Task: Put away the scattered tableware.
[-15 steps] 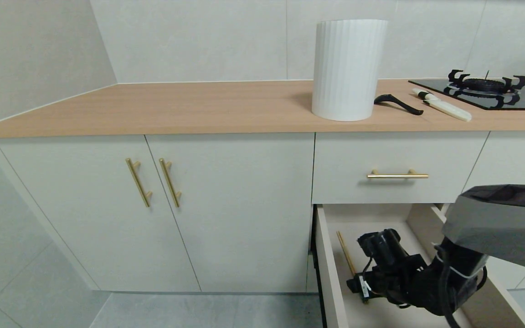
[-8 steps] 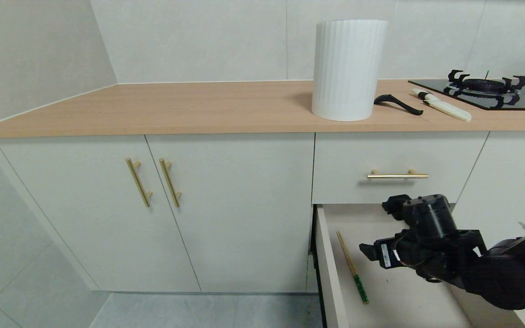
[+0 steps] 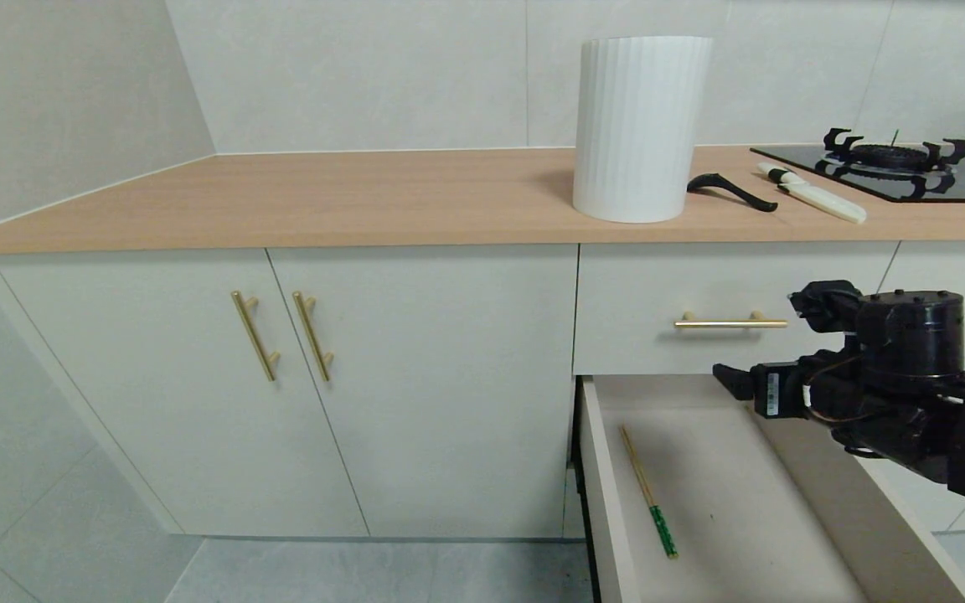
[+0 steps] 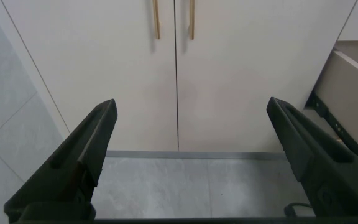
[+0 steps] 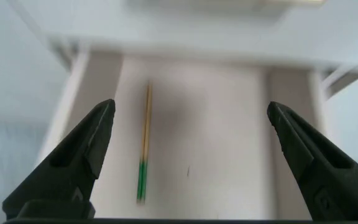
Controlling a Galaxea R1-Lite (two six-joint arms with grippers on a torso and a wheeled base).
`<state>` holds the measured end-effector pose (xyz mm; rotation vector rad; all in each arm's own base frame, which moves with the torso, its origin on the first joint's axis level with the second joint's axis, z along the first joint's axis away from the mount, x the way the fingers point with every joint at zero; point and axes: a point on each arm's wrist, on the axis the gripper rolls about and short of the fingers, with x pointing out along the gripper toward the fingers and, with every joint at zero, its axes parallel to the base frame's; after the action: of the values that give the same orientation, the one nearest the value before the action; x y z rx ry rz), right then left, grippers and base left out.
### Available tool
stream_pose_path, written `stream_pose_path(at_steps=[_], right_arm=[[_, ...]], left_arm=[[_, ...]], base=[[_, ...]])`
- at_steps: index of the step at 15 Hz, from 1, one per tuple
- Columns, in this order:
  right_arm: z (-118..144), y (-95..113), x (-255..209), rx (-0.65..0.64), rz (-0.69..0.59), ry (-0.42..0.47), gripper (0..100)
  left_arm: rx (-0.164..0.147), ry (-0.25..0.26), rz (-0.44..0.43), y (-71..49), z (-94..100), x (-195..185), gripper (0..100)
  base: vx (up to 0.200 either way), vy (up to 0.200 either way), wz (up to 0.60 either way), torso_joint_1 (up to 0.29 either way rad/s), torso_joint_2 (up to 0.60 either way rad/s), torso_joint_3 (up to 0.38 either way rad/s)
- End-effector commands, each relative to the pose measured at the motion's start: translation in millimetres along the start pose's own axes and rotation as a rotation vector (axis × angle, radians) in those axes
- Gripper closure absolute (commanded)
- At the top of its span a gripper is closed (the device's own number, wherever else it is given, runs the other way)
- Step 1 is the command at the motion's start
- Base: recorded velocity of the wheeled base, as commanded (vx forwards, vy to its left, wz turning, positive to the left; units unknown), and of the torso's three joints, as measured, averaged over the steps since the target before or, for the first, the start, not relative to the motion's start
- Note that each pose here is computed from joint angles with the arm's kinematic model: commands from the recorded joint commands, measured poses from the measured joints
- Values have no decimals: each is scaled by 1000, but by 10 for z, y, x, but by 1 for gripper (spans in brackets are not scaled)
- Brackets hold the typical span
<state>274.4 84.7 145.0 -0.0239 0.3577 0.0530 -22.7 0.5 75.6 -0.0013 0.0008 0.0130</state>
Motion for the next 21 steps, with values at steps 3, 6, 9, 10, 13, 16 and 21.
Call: stream_pose_path(at_steps=[3, 6, 9, 10, 13, 16, 21], right_arm=[[129, -131, -126, -17, -32, -57, 0], [191, -156, -199, -8, -33, -87, 0], [190, -158, -190, -8, -33, -85, 0], [187, -157, -187, -9, -33, -84, 0], [187, -165, -185, -8, -35, -84, 0], [175, -163, -170, -9, -35, -78, 0], [170, -163, -170, -10, -34, -76, 0]], left_arm=[[0, 2, 1, 0, -1, 1, 0], [0, 2, 1, 0, -1, 1, 0], [0, 1, 1, 0, 1, 1, 0], [0, 1, 1, 0, 1, 1, 0], [0, 1, 1, 0, 1, 1, 0], [0, 1, 1, 0, 1, 1, 0], [0, 1, 1, 0, 1, 1, 0]], base=[[0, 0, 0, 0, 0, 0], [0, 0, 0, 54, -246, -207], [0, 0, 0, 141, -386, -297], [0, 0, 0, 168, -535, -281], [0, 0, 0, 175, -489, -292], [0, 0, 0, 193, -466, -286], [0, 0, 0, 206, -484, -277]])
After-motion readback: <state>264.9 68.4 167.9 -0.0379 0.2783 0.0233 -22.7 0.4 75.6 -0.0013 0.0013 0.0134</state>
